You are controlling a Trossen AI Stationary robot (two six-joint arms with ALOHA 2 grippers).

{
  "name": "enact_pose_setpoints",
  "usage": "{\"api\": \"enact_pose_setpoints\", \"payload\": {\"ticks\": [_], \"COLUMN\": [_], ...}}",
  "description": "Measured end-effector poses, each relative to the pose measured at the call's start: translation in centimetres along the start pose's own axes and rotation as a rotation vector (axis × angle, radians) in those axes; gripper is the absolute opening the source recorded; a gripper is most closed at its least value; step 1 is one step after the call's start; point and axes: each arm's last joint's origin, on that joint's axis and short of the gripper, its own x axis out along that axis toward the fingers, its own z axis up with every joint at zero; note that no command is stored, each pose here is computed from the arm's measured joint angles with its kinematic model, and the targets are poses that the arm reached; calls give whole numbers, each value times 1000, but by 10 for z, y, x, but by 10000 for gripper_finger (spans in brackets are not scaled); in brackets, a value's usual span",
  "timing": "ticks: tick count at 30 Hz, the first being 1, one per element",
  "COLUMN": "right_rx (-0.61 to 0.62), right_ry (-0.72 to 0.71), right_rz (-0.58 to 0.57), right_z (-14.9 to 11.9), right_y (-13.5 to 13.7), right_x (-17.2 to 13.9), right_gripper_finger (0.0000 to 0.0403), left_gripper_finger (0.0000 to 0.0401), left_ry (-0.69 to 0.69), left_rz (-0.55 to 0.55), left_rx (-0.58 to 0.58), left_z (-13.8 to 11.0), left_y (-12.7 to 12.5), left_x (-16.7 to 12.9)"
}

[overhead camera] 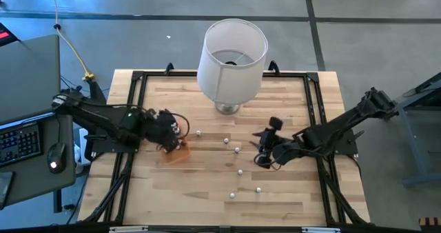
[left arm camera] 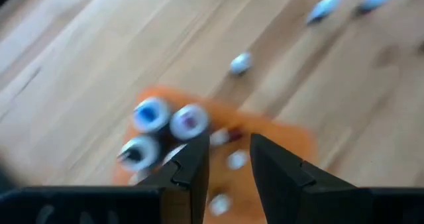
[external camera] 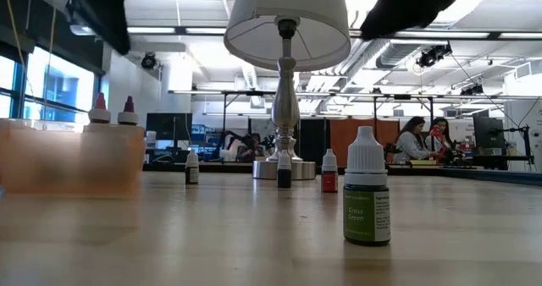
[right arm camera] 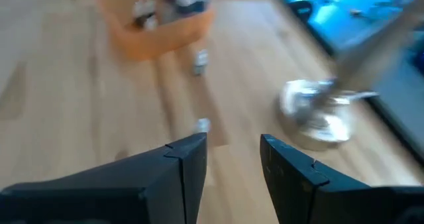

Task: Pick & Place food coloring
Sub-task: Put the red food coloring bottle into the orange bin

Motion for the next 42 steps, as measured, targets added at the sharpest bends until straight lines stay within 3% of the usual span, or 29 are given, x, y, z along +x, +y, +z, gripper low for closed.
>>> {"api": "enact_pose_setpoints", "payload": {"ticks": [8,15,25,33,42], "right_rx": [-54,47,77,67,82], "right_ry": [153,283,371,361,381], "right_rz": [96,204,293,219,246], "right_z": [-19,-33,-45,-46,-49], "right_y": [13,-1,-4,-8,-11], "right_x": [73,117,135,137,147], "right_gripper_finger": [133,133,133,130,62], "left_gripper_finger": [106,106,106,106,106], "left_ry": [-295,-431,-440,-441,-440], "left_rz": [-97,-97,-88,-87,-88], "left_rx": [98,130,133,133,133], "left_z": [-28,-39,-38,-38,-38], "left_y": [-31,-38,-37,-37,-37], "left_x": [-15,-23,-23,-23,-23]}}
